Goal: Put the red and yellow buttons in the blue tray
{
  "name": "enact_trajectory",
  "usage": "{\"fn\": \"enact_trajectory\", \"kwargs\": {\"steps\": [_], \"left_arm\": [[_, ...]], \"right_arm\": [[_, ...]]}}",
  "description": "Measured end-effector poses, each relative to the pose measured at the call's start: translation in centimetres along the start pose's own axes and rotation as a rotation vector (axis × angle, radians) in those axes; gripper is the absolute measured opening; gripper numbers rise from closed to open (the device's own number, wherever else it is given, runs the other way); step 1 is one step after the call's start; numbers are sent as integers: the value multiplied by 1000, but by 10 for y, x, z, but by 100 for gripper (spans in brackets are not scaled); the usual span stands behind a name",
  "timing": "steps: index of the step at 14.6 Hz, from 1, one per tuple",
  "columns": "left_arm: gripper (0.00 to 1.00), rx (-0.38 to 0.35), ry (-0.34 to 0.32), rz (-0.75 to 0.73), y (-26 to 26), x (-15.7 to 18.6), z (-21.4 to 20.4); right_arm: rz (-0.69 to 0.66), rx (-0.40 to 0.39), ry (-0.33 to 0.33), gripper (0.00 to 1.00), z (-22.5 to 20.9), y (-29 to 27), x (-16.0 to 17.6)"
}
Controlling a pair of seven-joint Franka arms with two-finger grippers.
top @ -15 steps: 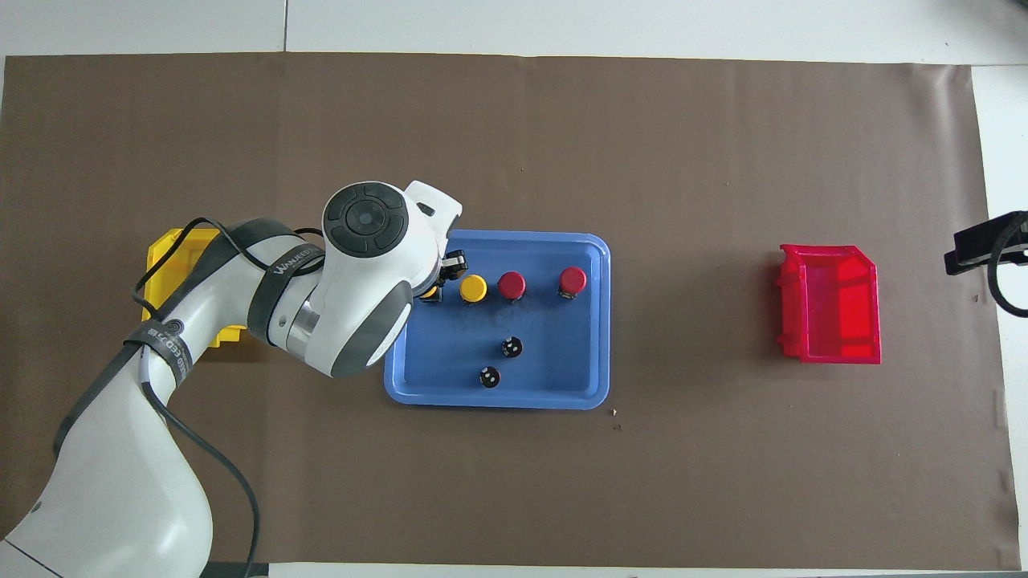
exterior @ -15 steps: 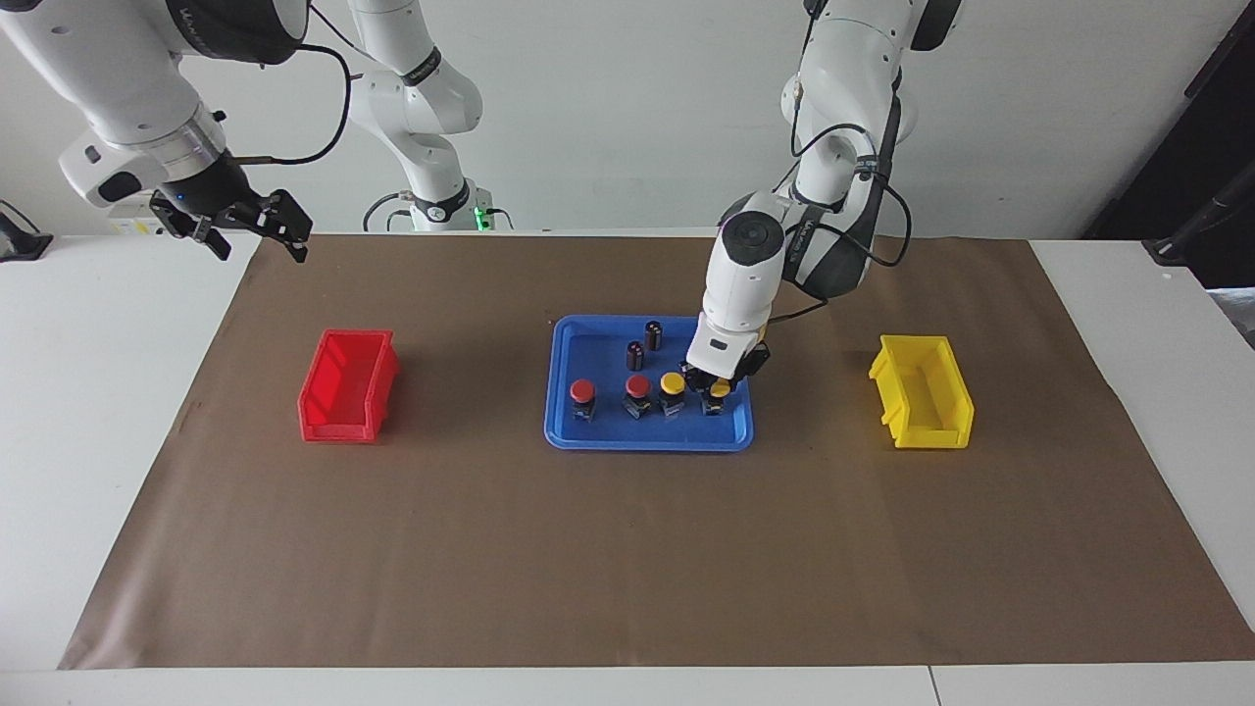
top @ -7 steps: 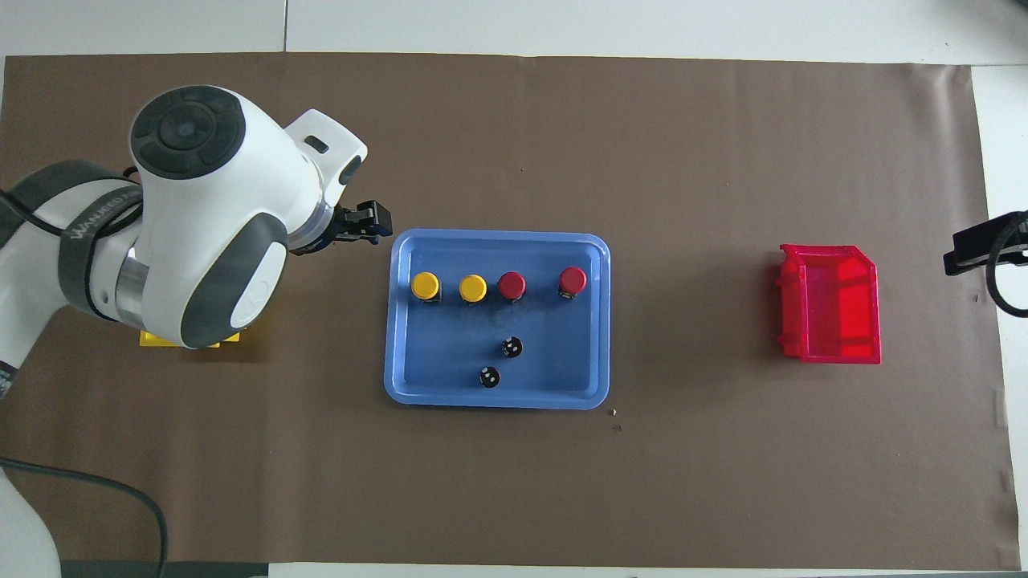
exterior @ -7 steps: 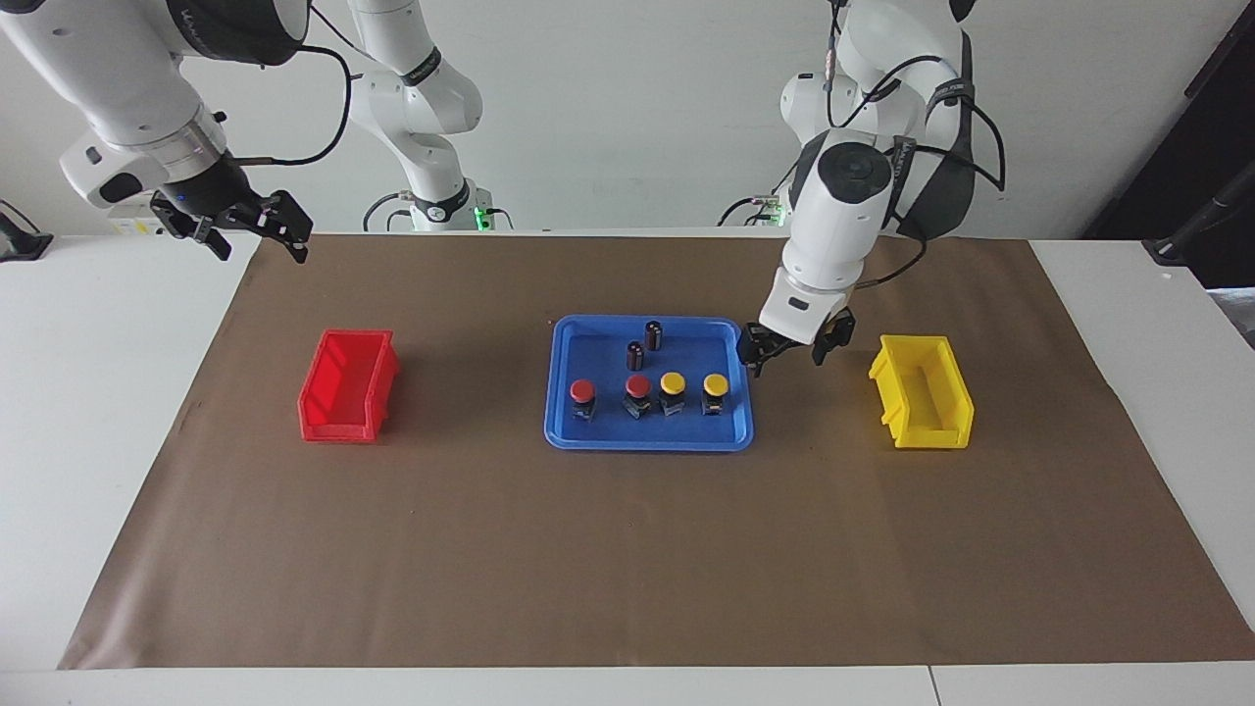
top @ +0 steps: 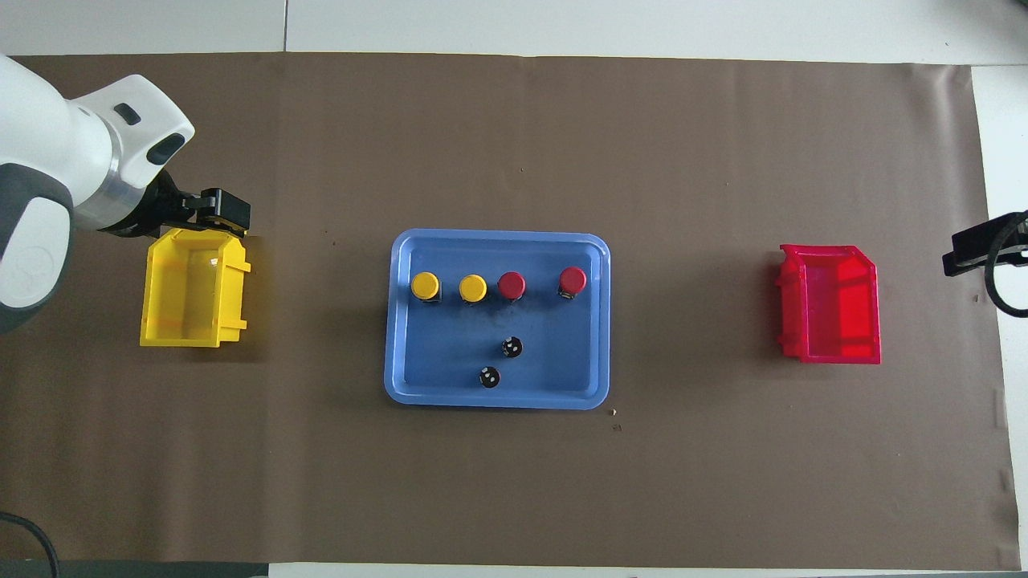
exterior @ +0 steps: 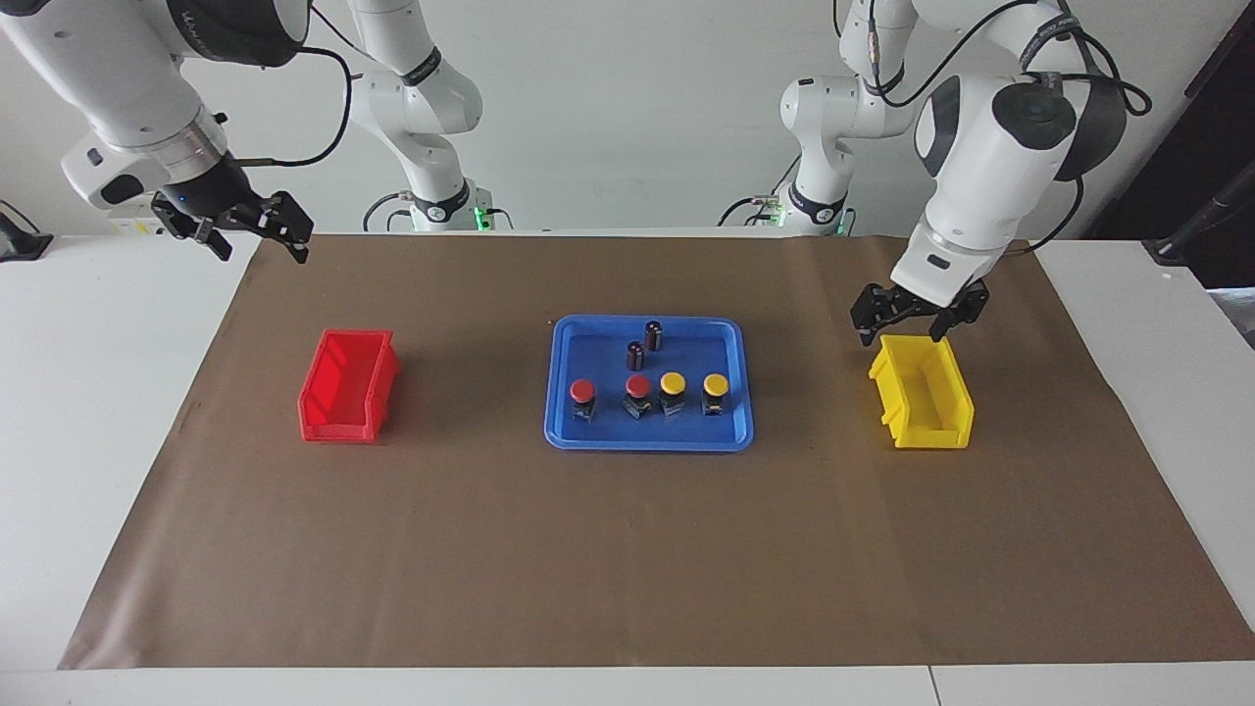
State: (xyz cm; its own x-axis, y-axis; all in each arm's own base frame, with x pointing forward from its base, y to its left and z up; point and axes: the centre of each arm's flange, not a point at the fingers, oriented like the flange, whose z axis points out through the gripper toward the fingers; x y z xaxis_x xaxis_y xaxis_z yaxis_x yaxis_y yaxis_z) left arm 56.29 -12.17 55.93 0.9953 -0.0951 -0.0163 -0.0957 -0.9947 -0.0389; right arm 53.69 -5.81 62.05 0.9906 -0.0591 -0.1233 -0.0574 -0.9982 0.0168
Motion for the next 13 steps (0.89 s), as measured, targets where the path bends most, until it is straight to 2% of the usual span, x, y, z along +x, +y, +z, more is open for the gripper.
{"fn": "enact_trajectory", "kwargs": {"steps": [5, 9, 13], "left_arm": [[100, -21, 16, 29, -6, -9, -51], [100, -28, 8, 52, -7, -10, -55], [100, -28, 5, 41, -32, -8, -54]], "right_arm": [[0, 0, 0, 100, 0, 0, 0], [1, 0, 3, 100, 0, 0, 0], [1, -1, 15, 100, -1, 1, 2]]}}
